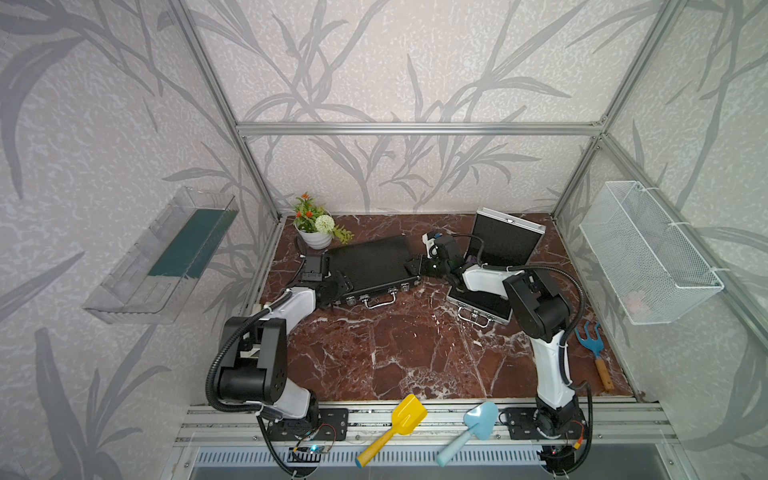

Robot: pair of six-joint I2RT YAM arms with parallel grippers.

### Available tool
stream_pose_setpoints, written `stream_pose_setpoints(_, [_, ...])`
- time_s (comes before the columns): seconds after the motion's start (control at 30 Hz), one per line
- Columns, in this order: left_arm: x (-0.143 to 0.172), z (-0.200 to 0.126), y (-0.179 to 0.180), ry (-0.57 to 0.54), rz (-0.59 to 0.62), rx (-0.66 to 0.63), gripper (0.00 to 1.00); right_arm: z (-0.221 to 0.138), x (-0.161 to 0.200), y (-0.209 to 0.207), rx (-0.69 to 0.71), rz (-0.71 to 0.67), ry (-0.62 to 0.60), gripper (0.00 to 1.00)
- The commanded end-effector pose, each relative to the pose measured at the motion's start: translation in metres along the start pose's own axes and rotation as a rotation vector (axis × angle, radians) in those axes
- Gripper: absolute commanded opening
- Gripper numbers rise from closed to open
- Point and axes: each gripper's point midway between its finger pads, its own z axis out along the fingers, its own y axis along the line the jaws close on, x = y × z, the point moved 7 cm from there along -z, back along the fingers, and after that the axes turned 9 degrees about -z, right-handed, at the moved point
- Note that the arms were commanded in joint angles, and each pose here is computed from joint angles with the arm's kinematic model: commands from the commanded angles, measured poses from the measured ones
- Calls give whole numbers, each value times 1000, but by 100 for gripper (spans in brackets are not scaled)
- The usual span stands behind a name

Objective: Open the poker set cases
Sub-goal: Move the poker set case to the center of the board.

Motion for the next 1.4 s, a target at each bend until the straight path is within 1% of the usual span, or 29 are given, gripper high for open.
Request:
stream_pose_setpoints(0.0, [15, 14, -15, 114, -4, 157, 59, 11, 35, 22, -105, -3, 154, 48])
stream_pose_setpoints(0.03, [17, 15, -16, 126, -8, 166, 53, 13, 40, 24, -111, -3, 172, 48])
stream_pose_setpoints(0.1, [23, 14, -18, 142, -10, 198, 45, 14, 48, 32, -141, -5, 196, 45])
stream_pose_setpoints(0.17, [30, 11, -22, 142, 0, 214, 41, 15, 59, 44, -173, -15, 225, 44])
stream_pose_setpoints(0.27, [44, 1, -34, 134, 50, 223, 38, 11, 76, 60, -208, -24, 269, 44])
stream_pose_setpoints(0.33, [53, -1, -38, 134, 69, 217, 38, 7, 88, 68, -232, 2, 287, 44])
stream_pose_setpoints(0.47, [68, -1, -33, 155, 40, 232, 34, -5, 113, 82, -249, -23, 339, 42])
stream_pose_setpoints(0.6, [86, -11, -26, 154, 45, 221, 33, -23, 135, 89, -253, -17, 366, 39])
stream_pose_setpoints(0.73, [101, -27, -11, 139, 13, 209, 33, -40, 162, 103, -249, -47, 425, 39])
stream_pose_setpoints(0.8, [107, -38, -1, 126, 0, 193, 33, -48, 174, 107, -257, -41, 475, 38])
stream_pose_setpoints(0.9, [113, -57, 12, 92, -19, 177, 34, -61, 187, 111, -253, -52, 517, 38])
stream_pose_setpoints(0.97, [112, -70, 19, 45, -34, 156, 39, -70, 195, 114, -250, -63, 540, 38])
stream_pose_setpoints(1.07, [107, -84, 25, -47, -56, 160, 50, -79, 201, 106, -211, -52, 540, 39])
stream_pose_setpoints(1.1, [105, -86, 26, -63, -60, 158, 54, -82, 200, 103, -207, -42, 531, 39])
stream_pose_setpoints(1.17, [104, -84, 26, -61, -52, 142, 57, -87, 199, 105, -218, -44, 528, 39])
stream_pose_setpoints(1.23, [103, -78, 25, -38, -35, 106, 57, -91, 197, 105, -211, -50, 527, 43])
stream_pose_setpoints(1.27, [102, -74, 23, -20, -27, 79, 57, -93, 196, 102, -197, -47, 517, 50])
stream_pose_setpoints(1.33, [98, -72, 19, 3, -4, 32, 57, -98, 190, 95, -179, -19, 476, 76])
stream_pose_setpoints(1.37, [95, -74, 15, 7, 16, 8, 57, -103, 184, 93, -181, -5, 438, 83])
